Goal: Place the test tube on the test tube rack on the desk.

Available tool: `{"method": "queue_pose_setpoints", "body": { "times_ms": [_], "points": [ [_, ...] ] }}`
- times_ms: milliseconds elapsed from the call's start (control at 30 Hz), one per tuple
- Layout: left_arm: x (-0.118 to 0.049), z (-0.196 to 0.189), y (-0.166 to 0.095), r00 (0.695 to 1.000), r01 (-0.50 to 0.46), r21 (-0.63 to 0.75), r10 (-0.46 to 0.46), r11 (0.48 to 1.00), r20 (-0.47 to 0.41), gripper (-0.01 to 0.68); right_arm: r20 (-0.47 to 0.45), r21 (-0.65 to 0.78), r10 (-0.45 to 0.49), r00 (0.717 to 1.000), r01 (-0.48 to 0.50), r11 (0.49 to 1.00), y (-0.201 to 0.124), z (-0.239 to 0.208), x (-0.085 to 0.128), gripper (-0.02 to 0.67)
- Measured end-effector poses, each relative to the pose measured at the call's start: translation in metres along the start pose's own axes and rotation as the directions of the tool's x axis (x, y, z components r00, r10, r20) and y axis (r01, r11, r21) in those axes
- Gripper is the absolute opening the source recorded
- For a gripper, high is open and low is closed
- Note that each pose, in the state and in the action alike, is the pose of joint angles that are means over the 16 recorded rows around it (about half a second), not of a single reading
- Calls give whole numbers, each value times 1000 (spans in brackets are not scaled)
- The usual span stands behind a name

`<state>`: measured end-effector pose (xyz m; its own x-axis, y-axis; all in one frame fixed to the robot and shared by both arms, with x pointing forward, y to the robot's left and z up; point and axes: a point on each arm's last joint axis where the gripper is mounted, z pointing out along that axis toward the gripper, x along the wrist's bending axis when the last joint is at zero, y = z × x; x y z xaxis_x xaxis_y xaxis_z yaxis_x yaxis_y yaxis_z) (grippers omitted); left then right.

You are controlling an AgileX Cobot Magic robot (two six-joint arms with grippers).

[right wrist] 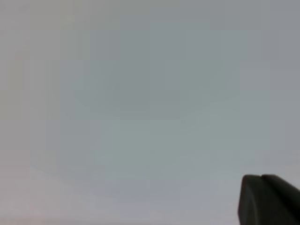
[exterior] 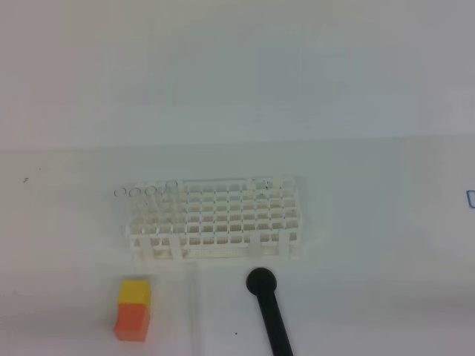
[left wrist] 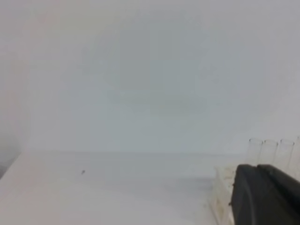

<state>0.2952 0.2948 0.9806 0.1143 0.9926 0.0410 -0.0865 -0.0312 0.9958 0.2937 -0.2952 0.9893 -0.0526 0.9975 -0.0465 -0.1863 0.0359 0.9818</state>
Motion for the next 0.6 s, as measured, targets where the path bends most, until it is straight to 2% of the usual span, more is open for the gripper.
{"method": "queue_pose_setpoints", "body": {
  "times_ms": [267, 600],
  "points": [
    [1, 0, 8, 999, 48, -76, -48, 996, -4, -1, 13, -213, -9, 1000, 12, 977, 19, -2, -1, -1],
    [2, -2, 31, 976, 219, -184, -217, 958, 29, -1, 22, -258, -22, 1000, 27, 966, 35, -3, -2, -1]
  ]
}}
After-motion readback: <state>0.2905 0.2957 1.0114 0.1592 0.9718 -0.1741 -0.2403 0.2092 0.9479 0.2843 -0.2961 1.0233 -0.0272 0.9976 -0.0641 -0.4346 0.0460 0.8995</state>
